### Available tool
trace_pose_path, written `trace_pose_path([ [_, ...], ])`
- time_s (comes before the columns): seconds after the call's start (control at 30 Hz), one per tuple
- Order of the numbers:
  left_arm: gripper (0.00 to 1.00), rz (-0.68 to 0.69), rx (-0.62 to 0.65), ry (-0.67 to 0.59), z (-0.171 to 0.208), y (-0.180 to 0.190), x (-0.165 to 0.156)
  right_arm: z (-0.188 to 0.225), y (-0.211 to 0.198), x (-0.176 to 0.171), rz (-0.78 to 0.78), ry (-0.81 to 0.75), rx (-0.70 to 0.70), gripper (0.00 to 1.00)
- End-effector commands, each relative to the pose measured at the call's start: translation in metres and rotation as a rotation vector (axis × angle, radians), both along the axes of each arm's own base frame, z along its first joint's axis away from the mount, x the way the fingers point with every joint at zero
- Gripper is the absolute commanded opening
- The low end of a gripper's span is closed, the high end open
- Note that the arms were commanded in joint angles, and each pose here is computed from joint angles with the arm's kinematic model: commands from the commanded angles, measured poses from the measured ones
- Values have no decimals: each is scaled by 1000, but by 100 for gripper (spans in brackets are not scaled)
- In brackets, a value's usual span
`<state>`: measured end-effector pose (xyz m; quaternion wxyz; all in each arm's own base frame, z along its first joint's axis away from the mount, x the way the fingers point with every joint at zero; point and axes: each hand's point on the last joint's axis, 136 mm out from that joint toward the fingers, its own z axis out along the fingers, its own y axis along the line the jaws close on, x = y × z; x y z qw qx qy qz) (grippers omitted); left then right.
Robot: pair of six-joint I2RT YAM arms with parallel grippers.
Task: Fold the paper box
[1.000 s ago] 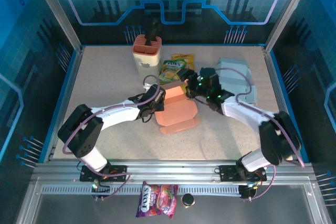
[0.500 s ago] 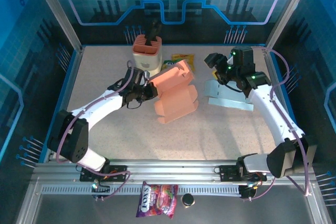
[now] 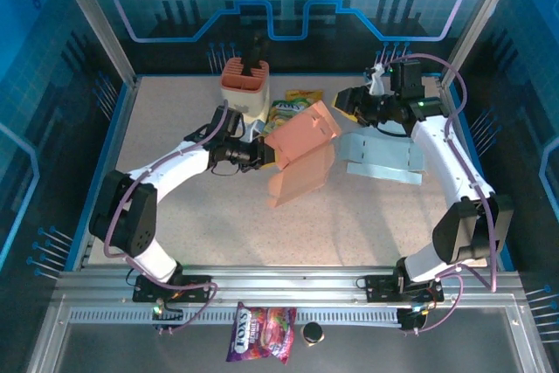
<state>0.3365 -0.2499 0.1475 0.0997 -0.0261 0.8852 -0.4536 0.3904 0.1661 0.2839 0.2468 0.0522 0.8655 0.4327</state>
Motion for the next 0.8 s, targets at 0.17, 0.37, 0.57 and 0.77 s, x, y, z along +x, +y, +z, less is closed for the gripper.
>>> trace_pose_path([
  [0.17, 0, -35, -43, -8, 17, -7, 10, -3, 18, -20, 168, -37, -22, 46],
  [0.37, 0, -47, -24, 2, 15, -6, 8, 1, 27, -25, 229, -85, -64, 44],
  [0.57, 0, -53, -12, 16, 13, -5, 6, -2, 31, -29, 275, -115, -159, 40],
  [0.77, 0, -65, -5, 18, 14, -5, 7, -5, 38, -32, 321, -139, -245, 35],
])
